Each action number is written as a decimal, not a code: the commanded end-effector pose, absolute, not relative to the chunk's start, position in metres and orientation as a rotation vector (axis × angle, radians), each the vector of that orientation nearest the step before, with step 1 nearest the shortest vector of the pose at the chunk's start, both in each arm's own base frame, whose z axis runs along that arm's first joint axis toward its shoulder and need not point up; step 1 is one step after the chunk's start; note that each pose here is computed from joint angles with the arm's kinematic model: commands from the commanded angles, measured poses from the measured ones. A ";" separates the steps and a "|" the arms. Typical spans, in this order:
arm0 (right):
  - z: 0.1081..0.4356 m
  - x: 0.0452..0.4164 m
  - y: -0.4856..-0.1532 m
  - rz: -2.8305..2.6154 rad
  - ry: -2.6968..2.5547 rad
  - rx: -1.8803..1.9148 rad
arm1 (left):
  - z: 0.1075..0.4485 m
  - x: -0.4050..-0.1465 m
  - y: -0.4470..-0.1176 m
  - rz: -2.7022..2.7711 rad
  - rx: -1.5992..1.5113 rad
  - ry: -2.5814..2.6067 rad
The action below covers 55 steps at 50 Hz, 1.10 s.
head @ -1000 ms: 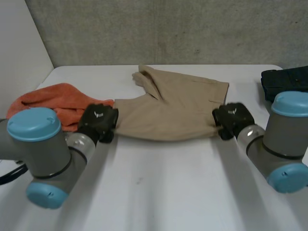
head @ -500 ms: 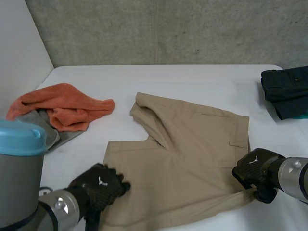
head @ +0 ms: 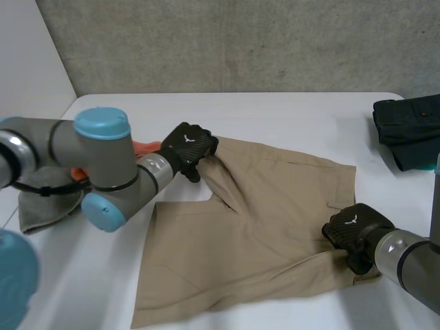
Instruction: Fold the laundry.
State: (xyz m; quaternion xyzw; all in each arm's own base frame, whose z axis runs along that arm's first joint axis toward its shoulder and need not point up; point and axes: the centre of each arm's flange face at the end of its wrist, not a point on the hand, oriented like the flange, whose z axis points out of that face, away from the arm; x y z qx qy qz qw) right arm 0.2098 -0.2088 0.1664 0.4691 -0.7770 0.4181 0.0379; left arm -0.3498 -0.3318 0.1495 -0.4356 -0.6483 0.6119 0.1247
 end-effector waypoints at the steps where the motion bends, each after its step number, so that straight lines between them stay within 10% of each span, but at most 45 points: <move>1: 0.164 0.208 -0.208 1.292 -2.379 1.423 | 0.116 -0.360 -0.354 1.760 -1.324 -1.925; 26: 0.162 0.215 -0.196 1.295 -2.372 1.465 | 0.124 -0.329 -0.321 1.882 -1.793 -2.207; 43: 0.166 0.215 -0.196 1.321 -2.372 1.440 | 0.201 -0.303 -0.310 1.986 -1.131 -2.284; 55: 0.176 0.217 -0.206 1.477 -2.531 1.195 | 0.214 -0.254 -0.197 1.424 -0.926 -2.403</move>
